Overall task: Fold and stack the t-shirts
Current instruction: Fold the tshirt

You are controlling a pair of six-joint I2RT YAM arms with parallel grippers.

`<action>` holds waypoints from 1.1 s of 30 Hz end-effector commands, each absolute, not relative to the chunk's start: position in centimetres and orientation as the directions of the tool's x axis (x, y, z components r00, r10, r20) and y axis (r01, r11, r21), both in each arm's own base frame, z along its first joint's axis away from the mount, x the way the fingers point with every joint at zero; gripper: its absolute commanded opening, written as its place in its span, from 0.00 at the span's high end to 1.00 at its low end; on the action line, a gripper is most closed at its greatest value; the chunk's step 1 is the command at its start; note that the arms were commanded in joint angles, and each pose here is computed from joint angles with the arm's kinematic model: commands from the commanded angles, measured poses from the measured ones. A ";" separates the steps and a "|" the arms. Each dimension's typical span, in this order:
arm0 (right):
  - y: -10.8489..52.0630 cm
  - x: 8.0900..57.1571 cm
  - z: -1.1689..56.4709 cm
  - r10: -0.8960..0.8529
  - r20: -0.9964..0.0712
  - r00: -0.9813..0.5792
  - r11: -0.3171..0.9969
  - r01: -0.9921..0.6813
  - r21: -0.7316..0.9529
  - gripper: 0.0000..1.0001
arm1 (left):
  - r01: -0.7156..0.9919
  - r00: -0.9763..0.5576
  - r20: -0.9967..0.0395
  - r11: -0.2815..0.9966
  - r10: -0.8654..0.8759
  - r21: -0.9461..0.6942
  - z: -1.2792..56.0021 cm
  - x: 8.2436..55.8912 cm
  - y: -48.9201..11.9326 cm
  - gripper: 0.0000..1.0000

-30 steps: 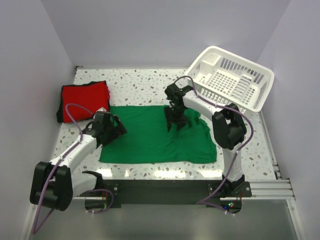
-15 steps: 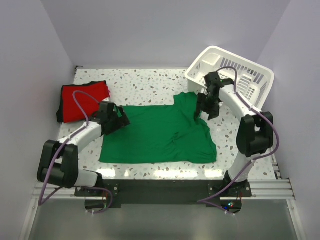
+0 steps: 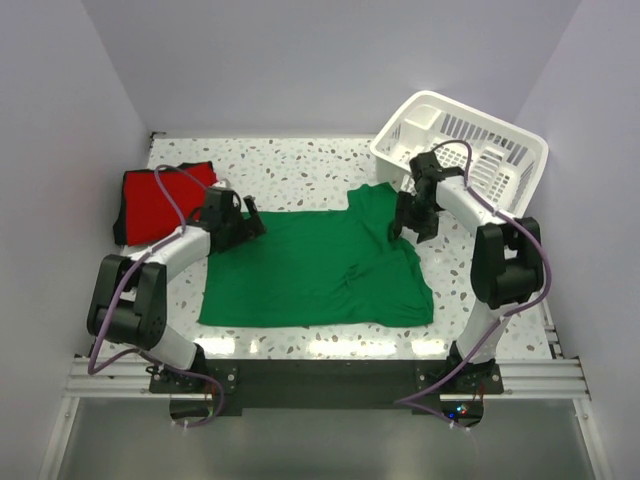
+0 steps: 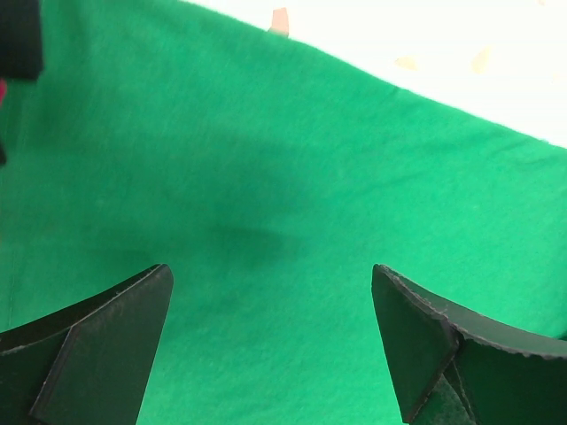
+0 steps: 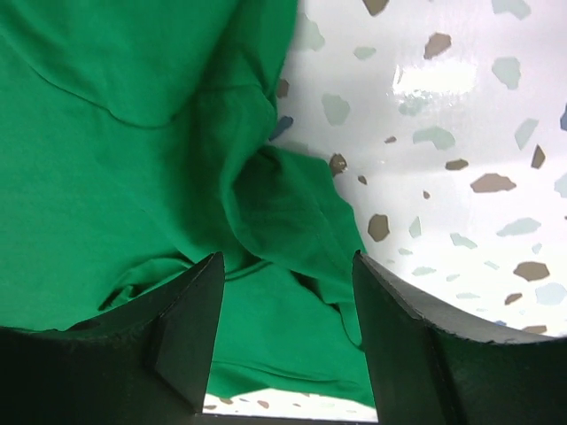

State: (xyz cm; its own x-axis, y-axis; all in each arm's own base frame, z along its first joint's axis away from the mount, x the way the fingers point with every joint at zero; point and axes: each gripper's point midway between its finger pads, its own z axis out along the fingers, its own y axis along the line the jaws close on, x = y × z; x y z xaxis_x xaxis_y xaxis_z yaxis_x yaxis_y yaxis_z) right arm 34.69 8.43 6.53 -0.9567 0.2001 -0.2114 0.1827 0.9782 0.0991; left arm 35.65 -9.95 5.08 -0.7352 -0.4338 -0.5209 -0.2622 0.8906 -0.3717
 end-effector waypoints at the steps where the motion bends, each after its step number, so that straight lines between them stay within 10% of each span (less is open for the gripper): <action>1: 7.9 37.2 4.3 0.250 -0.242 -0.937 0.968 0.234 0.093 0.37 | -0.194 -0.701 -0.586 0.899 -0.407 -0.392 7.2 38.1 -10.6 0.01; 23: 7.4 33.9 0.9 0.256 -0.197 -0.946 0.966 0.258 0.017 0.66 | -0.261 -0.781 -0.482 0.909 -0.396 -0.325 0.4 35.7 -9.7 0.01; 33: 5.8 31.8 1.2 0.258 -0.184 -0.948 0.959 0.274 -0.070 1.00 | -0.355 -0.779 -0.476 0.913 -0.407 -0.201 -0.5 32.7 -6.8 0.01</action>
